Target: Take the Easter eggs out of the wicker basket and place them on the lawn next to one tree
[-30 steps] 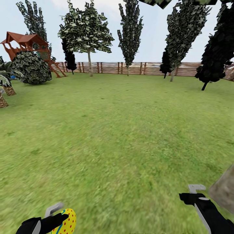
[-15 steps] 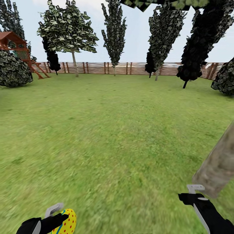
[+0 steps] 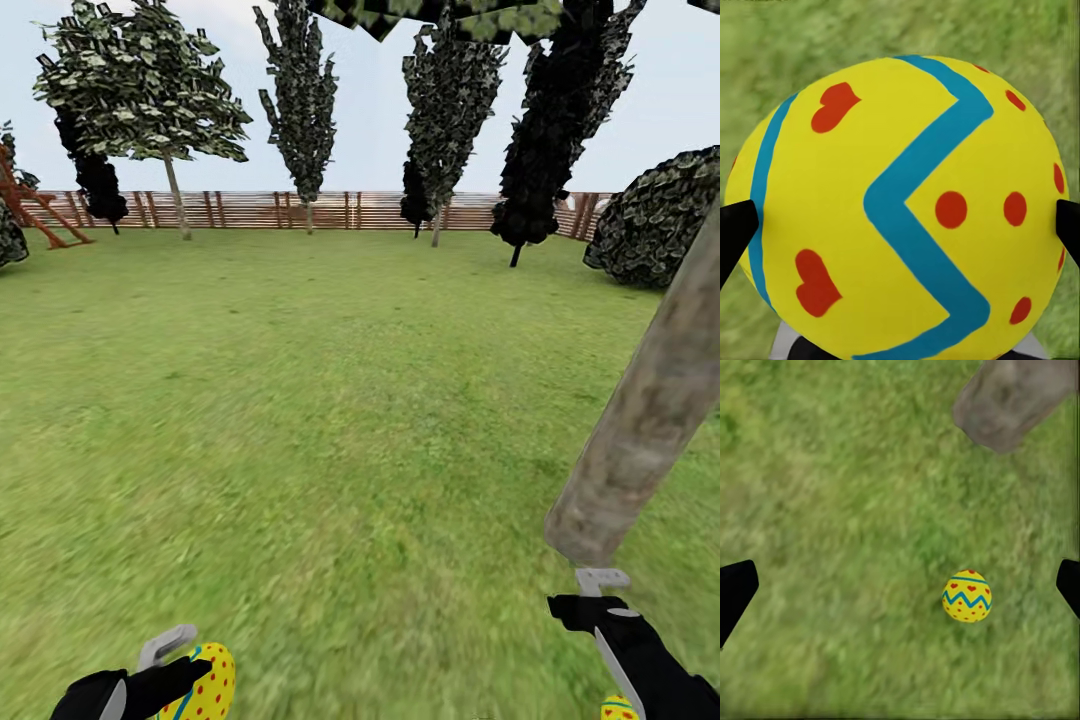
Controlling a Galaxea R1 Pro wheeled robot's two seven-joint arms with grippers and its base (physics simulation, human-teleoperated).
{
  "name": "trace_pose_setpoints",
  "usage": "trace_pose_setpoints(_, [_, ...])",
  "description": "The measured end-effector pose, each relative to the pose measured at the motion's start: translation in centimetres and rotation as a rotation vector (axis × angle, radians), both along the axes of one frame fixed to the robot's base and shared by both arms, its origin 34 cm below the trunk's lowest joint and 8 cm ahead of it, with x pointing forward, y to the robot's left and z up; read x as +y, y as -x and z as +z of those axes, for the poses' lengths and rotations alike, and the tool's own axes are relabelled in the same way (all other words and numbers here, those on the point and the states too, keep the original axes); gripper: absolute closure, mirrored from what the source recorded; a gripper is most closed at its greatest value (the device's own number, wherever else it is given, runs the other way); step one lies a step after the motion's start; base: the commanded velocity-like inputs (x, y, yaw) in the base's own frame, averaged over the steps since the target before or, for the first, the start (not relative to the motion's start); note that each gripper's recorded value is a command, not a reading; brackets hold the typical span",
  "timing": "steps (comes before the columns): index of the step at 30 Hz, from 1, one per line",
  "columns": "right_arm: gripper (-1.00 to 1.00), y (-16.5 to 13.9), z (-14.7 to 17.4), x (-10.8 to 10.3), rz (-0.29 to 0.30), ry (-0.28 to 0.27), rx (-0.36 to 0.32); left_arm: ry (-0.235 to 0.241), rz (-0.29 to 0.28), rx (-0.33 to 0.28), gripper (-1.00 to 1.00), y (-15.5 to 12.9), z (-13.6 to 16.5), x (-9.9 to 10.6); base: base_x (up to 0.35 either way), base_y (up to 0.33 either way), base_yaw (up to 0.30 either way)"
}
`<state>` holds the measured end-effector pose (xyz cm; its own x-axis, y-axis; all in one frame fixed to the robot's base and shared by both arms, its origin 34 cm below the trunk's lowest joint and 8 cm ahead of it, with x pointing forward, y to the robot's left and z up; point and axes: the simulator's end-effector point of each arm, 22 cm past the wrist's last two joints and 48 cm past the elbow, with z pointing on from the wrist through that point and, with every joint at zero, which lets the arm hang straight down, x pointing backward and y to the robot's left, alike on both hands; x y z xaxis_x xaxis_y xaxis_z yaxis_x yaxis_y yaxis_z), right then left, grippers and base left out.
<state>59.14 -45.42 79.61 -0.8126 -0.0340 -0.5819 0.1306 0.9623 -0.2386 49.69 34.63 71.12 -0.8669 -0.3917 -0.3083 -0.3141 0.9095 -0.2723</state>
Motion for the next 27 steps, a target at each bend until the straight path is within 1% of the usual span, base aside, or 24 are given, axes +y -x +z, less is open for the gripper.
trace_pose_setpoints(17, [-1.00,0.7,1.2,0.0,0.000,-0.001,0.000,0.000,0.000,0.001,1.00,0.7,1.2,0.0,0.000,0.000,-0.280])
trace_pose_setpoints(20, [-1.00,0.8,1.2,0.2,0.000,-0.003,0.001,0.000,0.000,0.001,1.00,0.8,1.3,0.0,0.000,0.000,-0.280])
trace_pose_setpoints(23, [-1.00,0.7,1.1,0.8,0.003,-0.012,0.001,0.000,0.000,0.001,1.00,0.8,1.3,0.0,0.000,0.000,-0.280])
trace_pose_setpoints(27, [-1.00,0.7,1.0,0.9,0.003,-0.013,0.000,0.002,0.000,0.001,1.00,0.8,1.3,-0.2,0.000,0.000,-0.280])
